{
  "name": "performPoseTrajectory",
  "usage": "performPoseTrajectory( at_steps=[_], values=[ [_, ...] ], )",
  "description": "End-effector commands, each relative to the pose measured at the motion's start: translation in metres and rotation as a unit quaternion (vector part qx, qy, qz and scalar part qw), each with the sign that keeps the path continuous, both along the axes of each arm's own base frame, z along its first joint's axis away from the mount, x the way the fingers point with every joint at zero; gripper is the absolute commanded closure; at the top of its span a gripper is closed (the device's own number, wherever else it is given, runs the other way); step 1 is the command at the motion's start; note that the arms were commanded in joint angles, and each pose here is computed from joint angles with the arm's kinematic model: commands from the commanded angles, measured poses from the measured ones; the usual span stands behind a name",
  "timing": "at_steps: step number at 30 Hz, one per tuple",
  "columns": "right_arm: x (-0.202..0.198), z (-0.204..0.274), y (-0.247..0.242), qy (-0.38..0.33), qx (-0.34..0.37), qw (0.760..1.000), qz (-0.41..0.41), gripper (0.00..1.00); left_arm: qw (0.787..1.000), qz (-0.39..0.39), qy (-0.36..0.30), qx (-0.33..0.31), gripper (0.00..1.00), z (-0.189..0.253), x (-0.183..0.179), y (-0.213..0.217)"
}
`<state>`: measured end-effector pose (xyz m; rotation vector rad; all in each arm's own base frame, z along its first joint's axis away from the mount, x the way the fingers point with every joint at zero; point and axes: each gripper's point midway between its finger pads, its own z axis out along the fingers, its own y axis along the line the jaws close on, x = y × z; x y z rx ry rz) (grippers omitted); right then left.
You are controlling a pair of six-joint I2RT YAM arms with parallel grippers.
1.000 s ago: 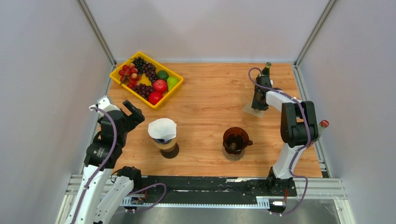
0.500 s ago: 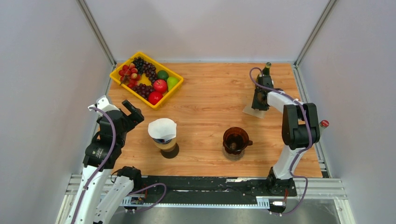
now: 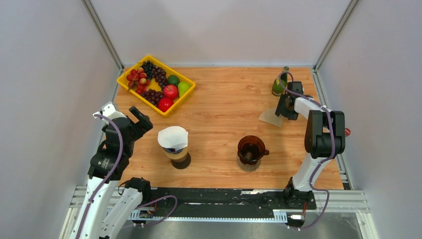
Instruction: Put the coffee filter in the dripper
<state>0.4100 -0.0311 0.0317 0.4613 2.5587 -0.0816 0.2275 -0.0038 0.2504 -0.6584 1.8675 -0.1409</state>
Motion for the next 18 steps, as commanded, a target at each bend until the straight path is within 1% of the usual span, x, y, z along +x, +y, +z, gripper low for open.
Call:
performPoseTrajectory(
  at_steps=[1,10,11,18],
  values=[
    [0.0,-0.014,0.012,0.012,0.019,1.0,0.012,0.43,1.0,0.009,-0.016,0.002,0.0,0.014,-0.001,0.005],
    [-0.003,-0.029,0.025,0.031,0.019,0.999,0.021,0.44,1.0,0.01,-0.016,0.0,0.0,0.013,-0.001,0.004],
    [-0.003,-0.03,0.038,0.033,0.021,0.999,0.035,0.44,1.0,0.01,-0.016,0.0,0.0,0.013,-0.001,0.004],
    [-0.001,-0.03,0.055,0.032,0.027,0.998,0.041,0.44,1.0,0.009,-0.019,0.0,0.0,0.015,-0.001,0.004]
  ],
)
